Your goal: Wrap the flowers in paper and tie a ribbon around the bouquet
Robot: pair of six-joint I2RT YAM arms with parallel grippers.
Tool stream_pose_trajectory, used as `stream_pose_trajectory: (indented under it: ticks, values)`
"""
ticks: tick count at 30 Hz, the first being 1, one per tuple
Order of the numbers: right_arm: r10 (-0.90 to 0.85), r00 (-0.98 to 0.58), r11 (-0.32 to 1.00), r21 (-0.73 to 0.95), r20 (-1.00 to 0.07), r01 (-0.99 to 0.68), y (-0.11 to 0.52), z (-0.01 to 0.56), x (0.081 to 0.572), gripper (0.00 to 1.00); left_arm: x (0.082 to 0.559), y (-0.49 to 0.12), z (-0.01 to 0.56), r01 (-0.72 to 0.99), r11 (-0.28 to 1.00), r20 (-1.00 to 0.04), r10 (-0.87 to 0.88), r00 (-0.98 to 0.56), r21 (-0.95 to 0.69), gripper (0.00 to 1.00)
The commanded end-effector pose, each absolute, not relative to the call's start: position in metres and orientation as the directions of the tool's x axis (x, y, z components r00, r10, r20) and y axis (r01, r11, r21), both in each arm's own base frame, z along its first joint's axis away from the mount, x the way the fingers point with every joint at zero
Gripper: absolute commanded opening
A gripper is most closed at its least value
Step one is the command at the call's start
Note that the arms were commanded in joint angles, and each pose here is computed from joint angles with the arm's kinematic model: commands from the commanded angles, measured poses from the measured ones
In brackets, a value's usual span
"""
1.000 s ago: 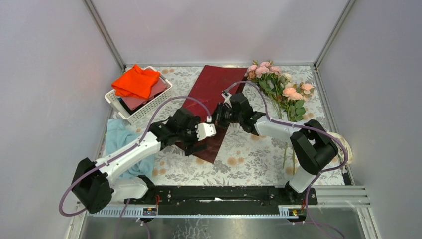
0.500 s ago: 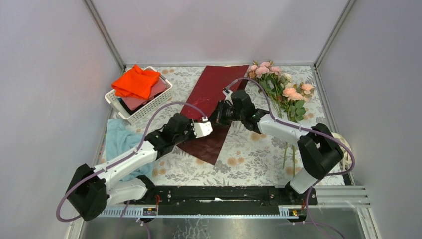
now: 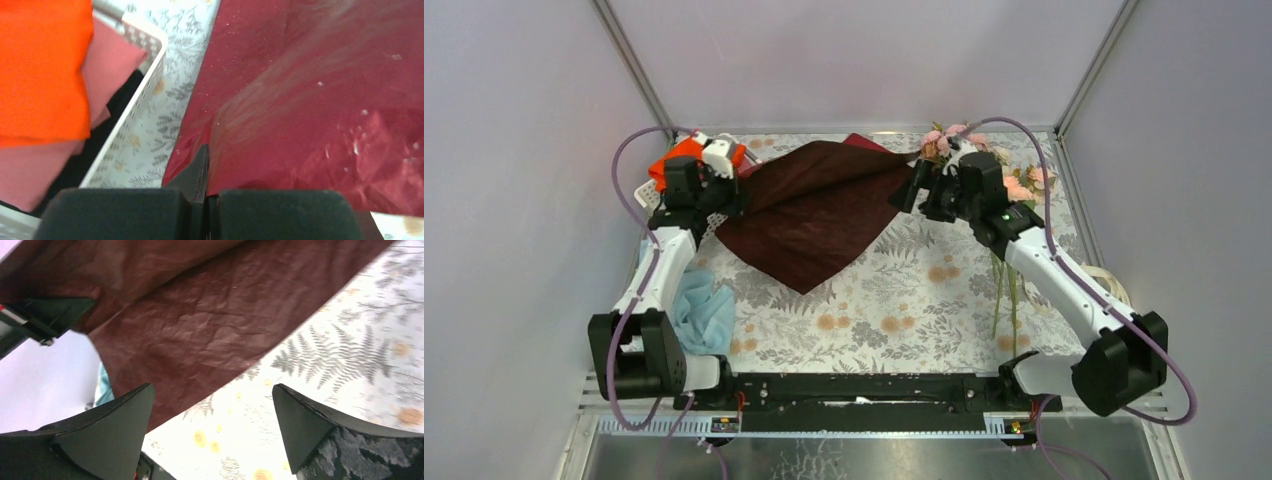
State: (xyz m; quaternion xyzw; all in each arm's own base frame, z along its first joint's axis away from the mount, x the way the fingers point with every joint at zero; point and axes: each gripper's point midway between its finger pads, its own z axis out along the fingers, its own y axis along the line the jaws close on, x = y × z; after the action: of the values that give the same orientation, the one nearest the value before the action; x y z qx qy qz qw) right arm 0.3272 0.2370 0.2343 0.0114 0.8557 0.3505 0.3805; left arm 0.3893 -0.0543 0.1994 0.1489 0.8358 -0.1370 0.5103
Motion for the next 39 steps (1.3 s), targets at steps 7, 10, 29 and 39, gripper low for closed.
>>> stream_pose_trajectory:
  ticks: [7,10,29,39]
  values:
    - [0.231,-0.793,0.822,0.549,-0.564,-0.151,0.219,0.158,0.347,0.97,0.382,0.011,0.174,0.057,0.759,-0.658,-0.521,-0.544,-0.649,0.00]
    - [0.161,-0.818,0.735,0.620,-0.553,-0.275,0.264,0.154,0.334,0.97,0.378,0.014,0.173,0.042,0.759,-0.657,-0.534,-0.532,-0.650,0.00]
    - [-0.296,0.513,-0.147,-0.492,-0.806,-0.858,0.431,0.100,0.147,1.00,0.367,0.009,0.194,0.041,0.730,-0.640,-0.568,-0.516,-0.682,0.00]
    - [-0.112,0.001,0.396,-0.045,-0.994,-0.917,0.523,0.140,0.185,0.99,0.342,-0.049,0.248,0.062,0.472,-0.403,-0.670,-0.623,-0.880,0.00]
